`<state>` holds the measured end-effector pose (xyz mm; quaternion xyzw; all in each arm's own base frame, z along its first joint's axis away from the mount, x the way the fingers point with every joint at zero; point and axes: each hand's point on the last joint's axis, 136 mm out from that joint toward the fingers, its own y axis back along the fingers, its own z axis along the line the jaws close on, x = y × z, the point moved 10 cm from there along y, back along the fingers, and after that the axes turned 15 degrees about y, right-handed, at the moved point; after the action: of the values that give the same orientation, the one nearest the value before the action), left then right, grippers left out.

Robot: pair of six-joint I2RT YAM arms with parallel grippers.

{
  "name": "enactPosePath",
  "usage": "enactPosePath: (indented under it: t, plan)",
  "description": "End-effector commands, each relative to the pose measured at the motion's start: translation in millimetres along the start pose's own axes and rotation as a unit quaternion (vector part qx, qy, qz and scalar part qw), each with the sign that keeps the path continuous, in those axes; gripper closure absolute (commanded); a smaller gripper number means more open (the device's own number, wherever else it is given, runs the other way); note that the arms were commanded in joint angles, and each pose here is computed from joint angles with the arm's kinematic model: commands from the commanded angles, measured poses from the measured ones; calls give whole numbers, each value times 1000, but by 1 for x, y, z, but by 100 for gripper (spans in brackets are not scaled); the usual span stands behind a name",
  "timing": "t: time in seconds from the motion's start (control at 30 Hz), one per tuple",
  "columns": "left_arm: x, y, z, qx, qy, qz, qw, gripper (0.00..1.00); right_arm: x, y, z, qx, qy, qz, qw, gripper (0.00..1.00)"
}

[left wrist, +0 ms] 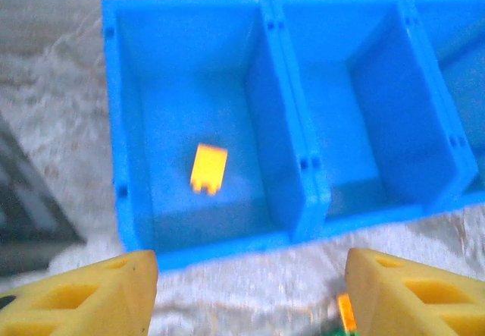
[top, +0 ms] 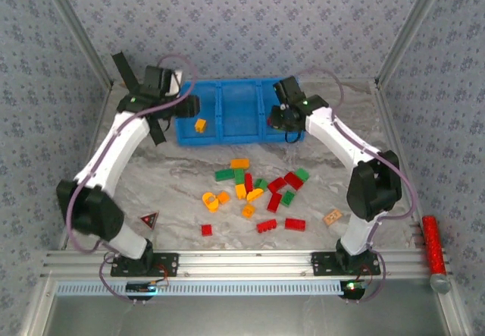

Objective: Sort the legos into containers by color
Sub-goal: Place the lego in the container.

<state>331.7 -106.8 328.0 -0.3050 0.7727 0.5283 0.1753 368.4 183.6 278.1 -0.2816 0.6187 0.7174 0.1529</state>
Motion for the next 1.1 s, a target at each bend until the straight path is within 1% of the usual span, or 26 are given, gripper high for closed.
enactPosePath:
  t: [0.0,0.1,0.2,0.3,0.4,0.6,0.7,0.93,1.07]
  plan:
    - [51,11,23,-24,29,71,997,33,-29,4,24,-3,106,-38,994,76]
    - [89,27,34,-35,44,94,994,33,-49,-2,47,-18,149,-54,987,76]
    - [121,35,42,-40,69,118,990,33,-59,-18,70,-28,178,-58,982,76]
    - [146,38,48,-39,92,134,986,33,-62,-39,88,-37,194,-52,979,75]
    - [166,36,53,-38,115,151,981,33,-57,-63,98,-40,199,-33,979,75]
    - [186,30,54,-36,165,174,970,33,-37,-105,107,-38,208,9,977,72]
    - [192,24,50,-39,191,184,963,33,-28,-120,107,-33,212,29,976,71]
    - [205,6,38,-63,212,205,953,32,-11,-143,103,-35,213,61,975,69]
    - [213,-3,35,-60,236,210,947,31,-4,-152,101,-39,209,76,974,67]
